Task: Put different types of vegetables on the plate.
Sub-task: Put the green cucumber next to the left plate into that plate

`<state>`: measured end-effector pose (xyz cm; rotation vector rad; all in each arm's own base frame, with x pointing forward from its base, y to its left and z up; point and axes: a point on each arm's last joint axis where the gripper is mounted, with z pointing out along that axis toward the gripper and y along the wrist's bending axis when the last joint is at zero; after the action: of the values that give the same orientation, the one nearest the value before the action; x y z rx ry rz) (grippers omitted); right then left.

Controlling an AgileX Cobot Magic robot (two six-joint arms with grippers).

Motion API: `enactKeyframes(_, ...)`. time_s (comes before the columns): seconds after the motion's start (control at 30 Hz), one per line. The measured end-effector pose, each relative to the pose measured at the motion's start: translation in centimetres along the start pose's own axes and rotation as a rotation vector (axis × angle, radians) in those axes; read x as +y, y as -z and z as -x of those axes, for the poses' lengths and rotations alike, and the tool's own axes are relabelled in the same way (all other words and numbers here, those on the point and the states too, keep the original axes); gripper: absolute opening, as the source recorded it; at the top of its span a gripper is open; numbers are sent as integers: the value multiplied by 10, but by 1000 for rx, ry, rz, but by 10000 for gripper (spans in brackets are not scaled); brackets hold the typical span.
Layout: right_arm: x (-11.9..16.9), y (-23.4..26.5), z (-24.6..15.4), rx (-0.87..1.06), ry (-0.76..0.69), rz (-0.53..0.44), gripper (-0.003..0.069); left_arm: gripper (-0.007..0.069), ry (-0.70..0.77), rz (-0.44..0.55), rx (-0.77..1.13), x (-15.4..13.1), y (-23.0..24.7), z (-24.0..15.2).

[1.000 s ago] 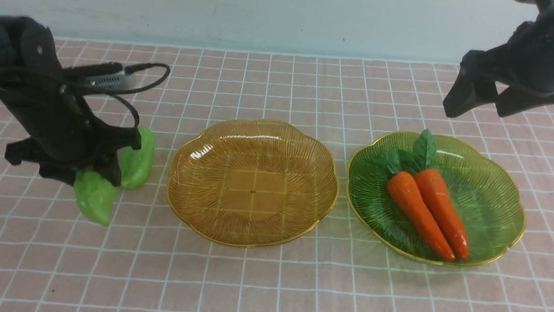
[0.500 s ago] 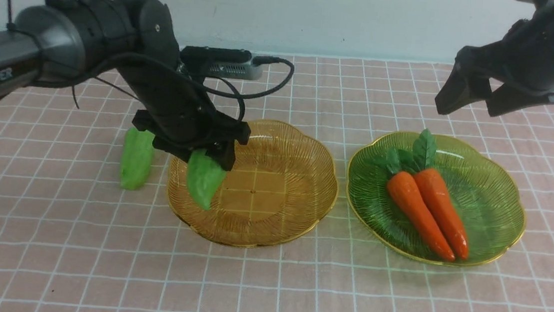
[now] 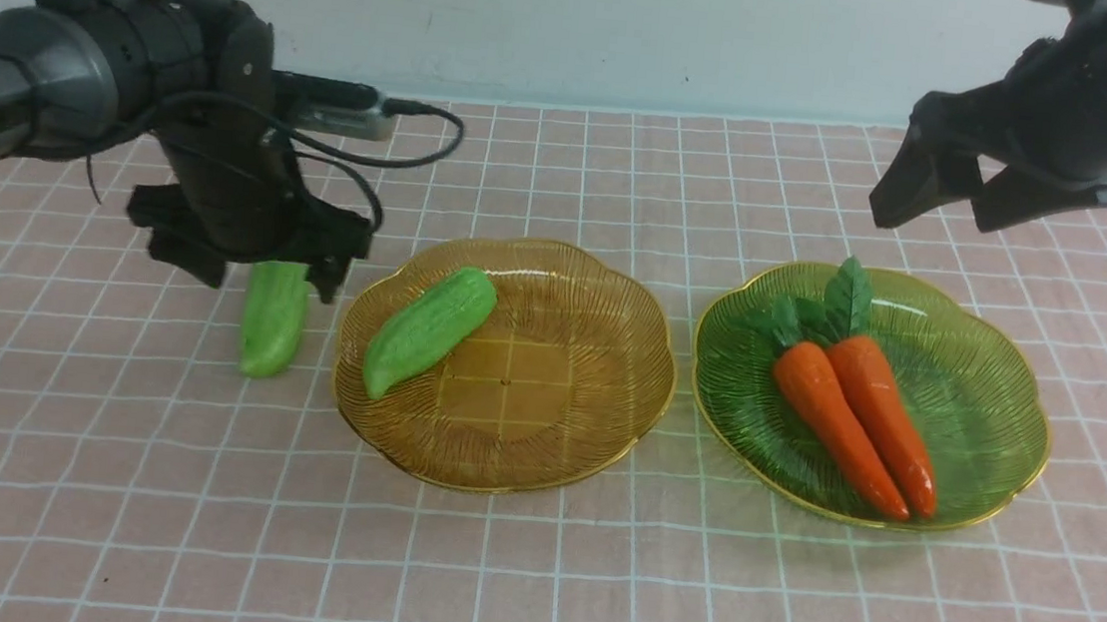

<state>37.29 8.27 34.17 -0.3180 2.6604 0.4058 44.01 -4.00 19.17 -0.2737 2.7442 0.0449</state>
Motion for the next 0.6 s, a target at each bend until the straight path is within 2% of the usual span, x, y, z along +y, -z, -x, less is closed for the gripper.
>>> enactKeyframes(0.23,0,0,0,0,0,0,589,498,2,-22,-6,-8,-30,-2)
enactKeyframes(0.3,0,0,0,0,0,0,589,454,0,-14,15,-7,-36,-5)
enactKeyframes(0.37,0,0,0,0,0,0,589,370,-3,-3,30,-6,-36,-6)
enactKeyframes(0.43,0,0,0,0,-1,0,589,323,-5,10,50,-4,-28,-7)
enactKeyframes(0.5,0,0,0,0,-9,1,589,310,-24,23,69,-2,-5,-2)
enactKeyframes(0.6,0,-4,-3,16,-34,12,573,303,-124,-57,54,-12,52,12)
